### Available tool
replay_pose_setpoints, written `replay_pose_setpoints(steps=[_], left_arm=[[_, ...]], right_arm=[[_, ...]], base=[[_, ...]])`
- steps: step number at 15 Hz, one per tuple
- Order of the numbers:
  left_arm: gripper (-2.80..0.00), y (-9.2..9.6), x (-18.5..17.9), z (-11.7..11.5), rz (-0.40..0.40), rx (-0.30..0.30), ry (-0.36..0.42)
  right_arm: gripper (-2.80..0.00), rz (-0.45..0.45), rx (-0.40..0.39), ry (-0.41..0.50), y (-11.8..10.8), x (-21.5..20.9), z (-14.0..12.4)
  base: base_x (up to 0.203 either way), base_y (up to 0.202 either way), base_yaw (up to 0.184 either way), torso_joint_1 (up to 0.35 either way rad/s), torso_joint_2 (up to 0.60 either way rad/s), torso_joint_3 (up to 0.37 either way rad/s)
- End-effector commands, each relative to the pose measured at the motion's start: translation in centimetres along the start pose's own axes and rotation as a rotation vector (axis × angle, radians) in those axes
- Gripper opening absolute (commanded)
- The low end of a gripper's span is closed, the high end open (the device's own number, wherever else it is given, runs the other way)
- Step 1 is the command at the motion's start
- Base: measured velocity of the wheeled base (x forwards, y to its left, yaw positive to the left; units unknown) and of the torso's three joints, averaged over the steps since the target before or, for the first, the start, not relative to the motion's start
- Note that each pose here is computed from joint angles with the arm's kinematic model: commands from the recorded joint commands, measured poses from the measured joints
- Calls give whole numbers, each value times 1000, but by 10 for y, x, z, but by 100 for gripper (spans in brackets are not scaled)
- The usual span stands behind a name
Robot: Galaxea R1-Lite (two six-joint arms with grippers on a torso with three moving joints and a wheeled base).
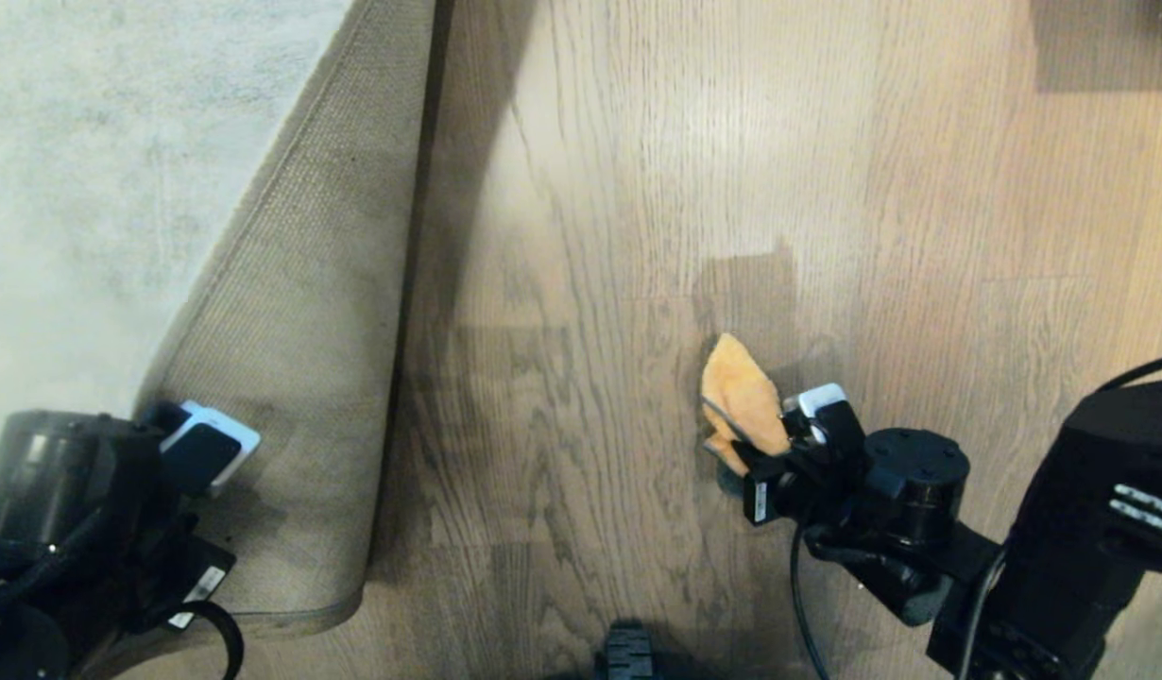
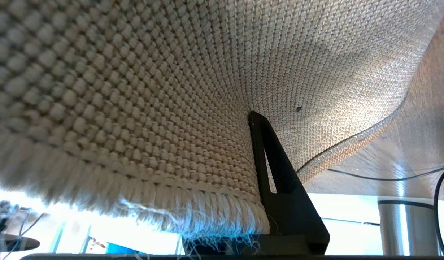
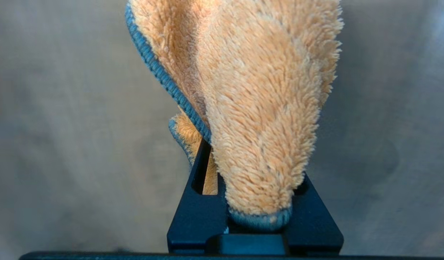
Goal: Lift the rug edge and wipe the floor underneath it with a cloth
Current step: Wipe the floor under the carpet with a rag
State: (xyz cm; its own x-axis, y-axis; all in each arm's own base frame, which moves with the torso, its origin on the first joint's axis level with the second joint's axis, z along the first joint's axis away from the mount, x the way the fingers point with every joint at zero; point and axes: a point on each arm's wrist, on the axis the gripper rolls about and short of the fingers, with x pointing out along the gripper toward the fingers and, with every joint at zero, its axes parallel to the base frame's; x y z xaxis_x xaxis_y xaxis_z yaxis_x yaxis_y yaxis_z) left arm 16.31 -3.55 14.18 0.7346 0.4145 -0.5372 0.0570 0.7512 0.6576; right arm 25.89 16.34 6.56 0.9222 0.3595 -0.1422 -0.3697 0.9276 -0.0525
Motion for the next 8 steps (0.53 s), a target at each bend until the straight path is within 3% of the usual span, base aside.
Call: replay_pose_setpoints(steps=[1,5,8], left_arm=[[-280,0,0,0,3,3,3],[-280,0,0,0,3,3,2],[-280,-1,0,0,3,6,2]], right_arm=[[-280,114,-2,-55,32,-11,8],[-280,400,-63,11,125,-30,-25],[-280,491,-65,3,176,-14,-51]], base=[[0,0,0,0,0,0],[0,0,0,0,0,0],[0,0,0,0,0,0]])
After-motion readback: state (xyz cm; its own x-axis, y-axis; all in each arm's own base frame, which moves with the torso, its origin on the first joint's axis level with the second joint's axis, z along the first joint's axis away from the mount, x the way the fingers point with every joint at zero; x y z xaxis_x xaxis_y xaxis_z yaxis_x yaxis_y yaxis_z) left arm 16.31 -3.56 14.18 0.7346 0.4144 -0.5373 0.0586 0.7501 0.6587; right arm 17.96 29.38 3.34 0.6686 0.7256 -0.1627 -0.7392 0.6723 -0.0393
